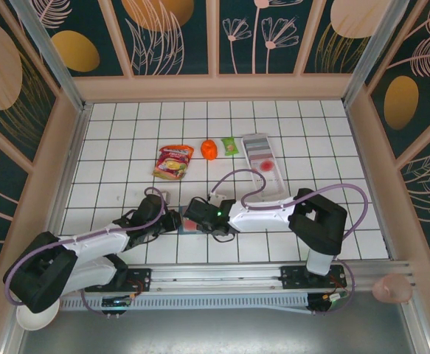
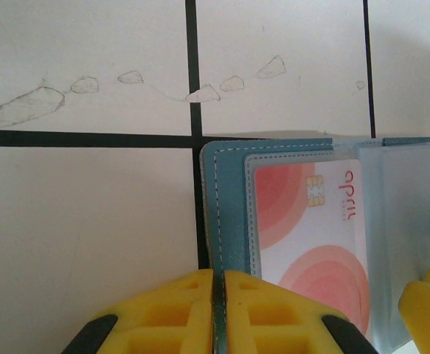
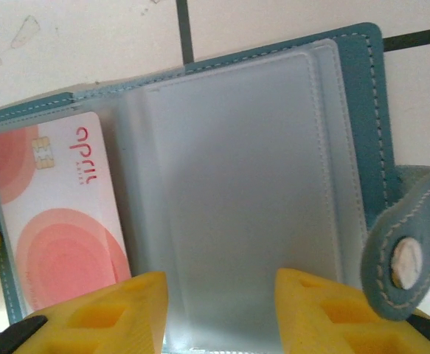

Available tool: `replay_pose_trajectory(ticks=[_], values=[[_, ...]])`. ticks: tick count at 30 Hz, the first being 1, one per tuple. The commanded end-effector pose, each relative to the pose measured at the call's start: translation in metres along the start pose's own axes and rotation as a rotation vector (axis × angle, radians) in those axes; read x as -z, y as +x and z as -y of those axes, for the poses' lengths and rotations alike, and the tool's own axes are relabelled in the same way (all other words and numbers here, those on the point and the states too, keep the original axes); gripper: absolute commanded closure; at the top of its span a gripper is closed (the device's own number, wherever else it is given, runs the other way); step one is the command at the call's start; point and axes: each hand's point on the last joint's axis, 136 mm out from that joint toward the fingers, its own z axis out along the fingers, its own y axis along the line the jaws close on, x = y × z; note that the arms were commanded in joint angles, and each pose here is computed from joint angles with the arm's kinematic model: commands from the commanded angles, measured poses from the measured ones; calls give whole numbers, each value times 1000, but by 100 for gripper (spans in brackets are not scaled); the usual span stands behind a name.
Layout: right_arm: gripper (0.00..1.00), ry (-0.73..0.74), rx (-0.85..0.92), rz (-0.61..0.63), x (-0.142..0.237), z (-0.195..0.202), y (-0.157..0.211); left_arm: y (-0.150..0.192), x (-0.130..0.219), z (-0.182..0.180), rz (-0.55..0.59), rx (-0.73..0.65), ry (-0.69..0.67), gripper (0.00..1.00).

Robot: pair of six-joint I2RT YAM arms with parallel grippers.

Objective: Put the credit cards into the card holder

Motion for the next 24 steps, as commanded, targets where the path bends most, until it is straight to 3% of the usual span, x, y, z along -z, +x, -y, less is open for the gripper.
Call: replay_pose_trajectory(ticks=[1,9,24], values=[[56,69,-3,48,7,11,-9,9,-2,-3,-26,1,3,88],[55,62,14,56,9,11,-11,8,-2,-3,-25,0,3,88],[54,-137,-32,-16,0,-31,-2,11,-2,-5,-29,3,3,88]])
